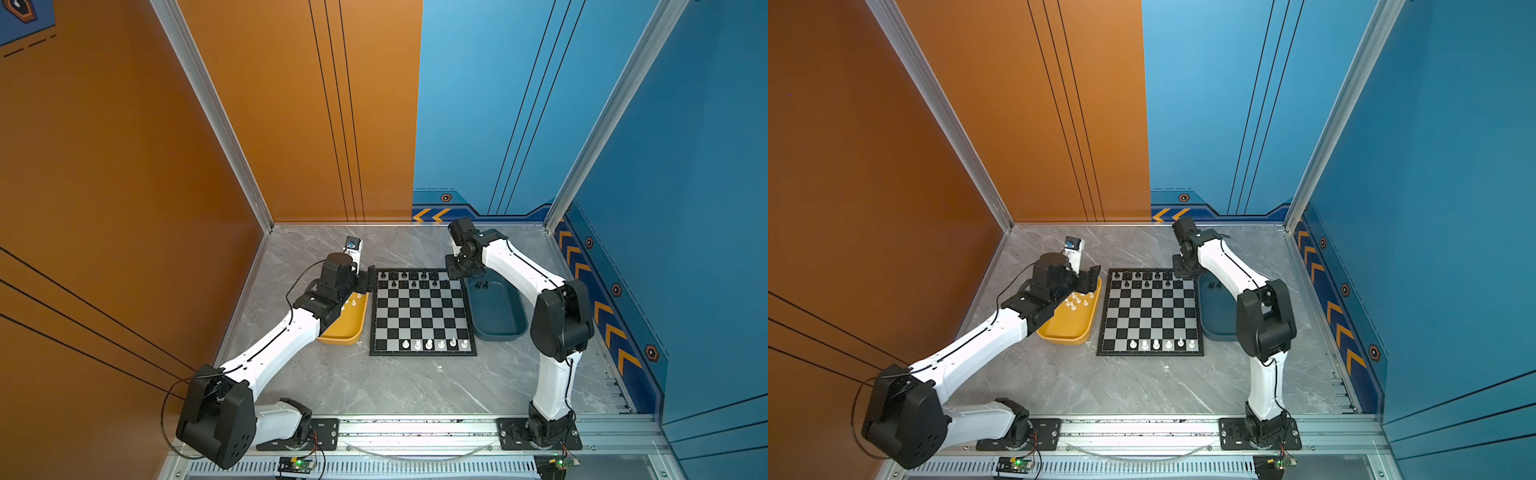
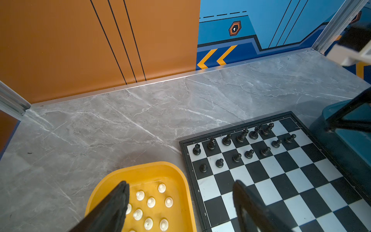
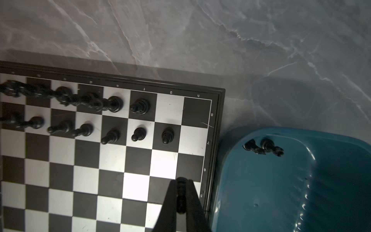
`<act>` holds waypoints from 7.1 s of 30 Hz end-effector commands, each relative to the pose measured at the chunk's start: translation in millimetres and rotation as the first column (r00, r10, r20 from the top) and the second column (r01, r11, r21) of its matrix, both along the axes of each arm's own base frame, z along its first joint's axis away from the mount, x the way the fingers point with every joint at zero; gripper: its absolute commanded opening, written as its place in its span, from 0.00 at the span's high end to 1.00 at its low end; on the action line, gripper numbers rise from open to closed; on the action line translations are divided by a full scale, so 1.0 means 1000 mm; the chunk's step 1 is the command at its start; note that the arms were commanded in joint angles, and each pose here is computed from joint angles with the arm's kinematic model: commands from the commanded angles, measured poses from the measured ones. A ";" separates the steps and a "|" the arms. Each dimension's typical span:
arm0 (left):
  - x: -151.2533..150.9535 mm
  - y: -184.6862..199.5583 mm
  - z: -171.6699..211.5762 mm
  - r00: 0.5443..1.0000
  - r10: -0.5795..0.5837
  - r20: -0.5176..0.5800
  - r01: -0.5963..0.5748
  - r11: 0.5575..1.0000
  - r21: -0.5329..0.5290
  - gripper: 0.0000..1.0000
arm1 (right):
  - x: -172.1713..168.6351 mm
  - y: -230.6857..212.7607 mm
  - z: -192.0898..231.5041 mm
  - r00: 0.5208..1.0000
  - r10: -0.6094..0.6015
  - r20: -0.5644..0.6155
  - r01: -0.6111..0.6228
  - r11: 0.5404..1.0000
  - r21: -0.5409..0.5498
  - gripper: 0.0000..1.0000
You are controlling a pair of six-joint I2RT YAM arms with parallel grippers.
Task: Set up the chess pieces on the board
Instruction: 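Carry the black pawn to the corner square at the board edge and lower it, then open the right gripper and release the black pawn on the square, then move the open right gripper back over the teal tray, then lower the left gripper into the yellow tray while the right hovers over the teal tray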
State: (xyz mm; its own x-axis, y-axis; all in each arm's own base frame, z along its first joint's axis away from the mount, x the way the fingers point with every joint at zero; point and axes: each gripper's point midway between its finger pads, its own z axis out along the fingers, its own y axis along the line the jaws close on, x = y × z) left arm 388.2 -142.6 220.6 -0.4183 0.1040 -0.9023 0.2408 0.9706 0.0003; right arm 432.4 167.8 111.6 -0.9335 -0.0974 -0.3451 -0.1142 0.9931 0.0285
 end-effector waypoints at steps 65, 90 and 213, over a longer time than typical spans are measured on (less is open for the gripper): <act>0.004 0.010 -0.004 1.000 0.031 -0.005 -0.031 0.999 0.021 0.18 | 0.024 -0.017 -0.063 0.991 -0.059 -0.118 0.055 0.998 -0.041 1.00; 0.001 0.012 -0.002 0.999 0.033 0.002 -0.033 0.999 0.019 0.18 | 0.017 -0.012 -0.060 0.991 -0.048 -0.126 0.043 0.998 -0.035 0.74; -0.026 0.110 -0.106 0.702 0.353 -0.618 -0.342 0.929 0.142 0.44 | -0.046 -0.083 0.005 0.947 -0.302 0.111 0.281 0.945 0.170 0.65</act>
